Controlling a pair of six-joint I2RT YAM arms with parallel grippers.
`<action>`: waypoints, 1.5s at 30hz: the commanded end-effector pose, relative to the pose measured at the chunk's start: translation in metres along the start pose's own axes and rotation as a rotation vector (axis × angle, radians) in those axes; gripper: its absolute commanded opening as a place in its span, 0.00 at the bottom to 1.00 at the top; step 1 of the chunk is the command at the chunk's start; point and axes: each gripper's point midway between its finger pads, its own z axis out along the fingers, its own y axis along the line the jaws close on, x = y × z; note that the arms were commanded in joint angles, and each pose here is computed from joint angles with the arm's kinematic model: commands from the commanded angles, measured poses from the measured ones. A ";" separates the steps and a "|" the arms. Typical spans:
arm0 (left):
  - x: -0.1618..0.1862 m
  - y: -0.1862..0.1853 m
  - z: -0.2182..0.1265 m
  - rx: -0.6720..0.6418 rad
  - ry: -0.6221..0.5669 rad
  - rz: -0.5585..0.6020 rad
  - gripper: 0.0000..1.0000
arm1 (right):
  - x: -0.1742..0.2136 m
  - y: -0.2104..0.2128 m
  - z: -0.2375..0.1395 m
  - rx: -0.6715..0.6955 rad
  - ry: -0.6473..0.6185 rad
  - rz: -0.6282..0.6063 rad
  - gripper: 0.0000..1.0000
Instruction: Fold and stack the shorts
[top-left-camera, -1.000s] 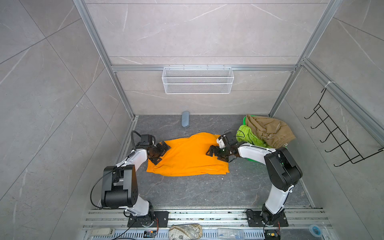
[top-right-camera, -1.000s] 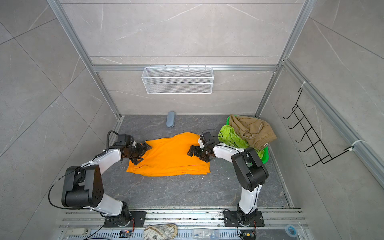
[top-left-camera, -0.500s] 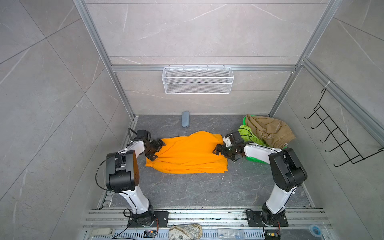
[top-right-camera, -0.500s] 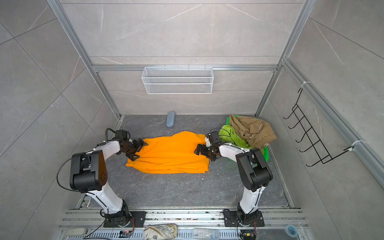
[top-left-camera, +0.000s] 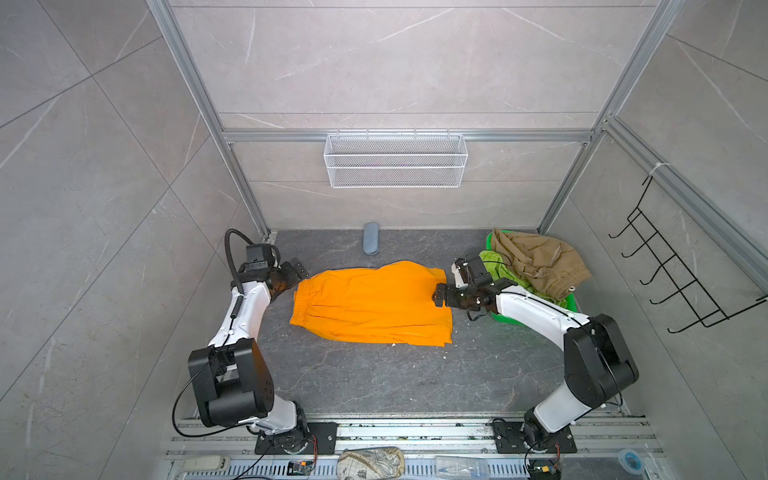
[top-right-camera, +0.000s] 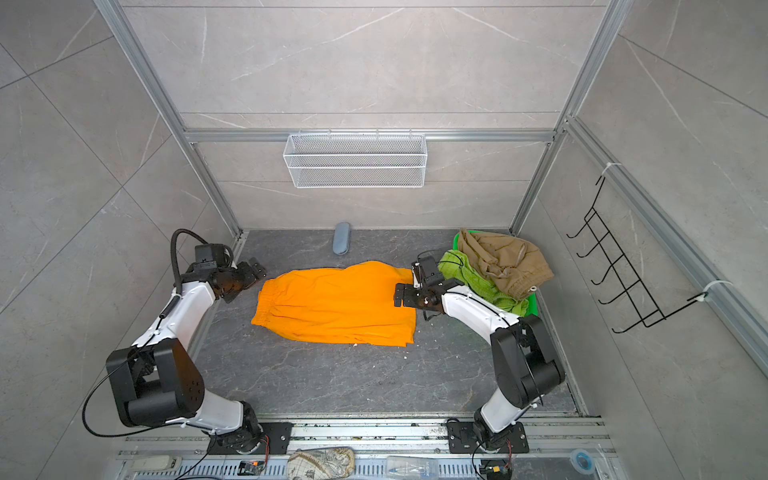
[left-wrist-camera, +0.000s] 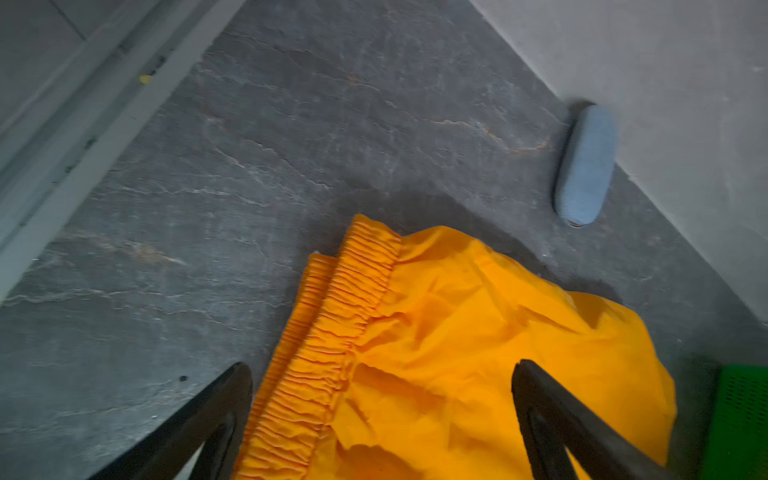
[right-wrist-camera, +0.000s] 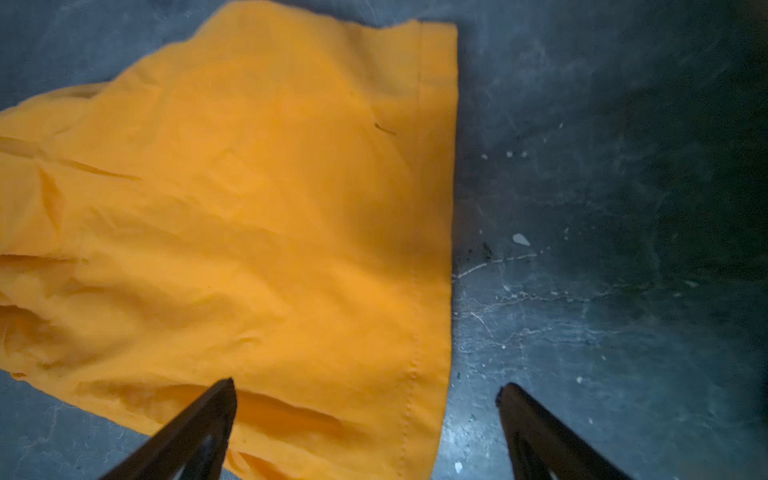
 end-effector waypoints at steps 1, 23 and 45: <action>0.026 0.022 0.024 -0.049 0.147 0.036 0.99 | -0.025 -0.002 -0.038 0.150 -0.154 -0.118 0.99; 0.067 0.044 0.086 -0.070 0.363 0.061 0.99 | -0.063 -0.008 -0.128 0.276 -0.491 -0.180 0.99; 0.075 0.007 0.085 0.017 0.383 0.130 0.06 | -0.050 0.006 -0.123 0.150 -0.423 -0.047 0.99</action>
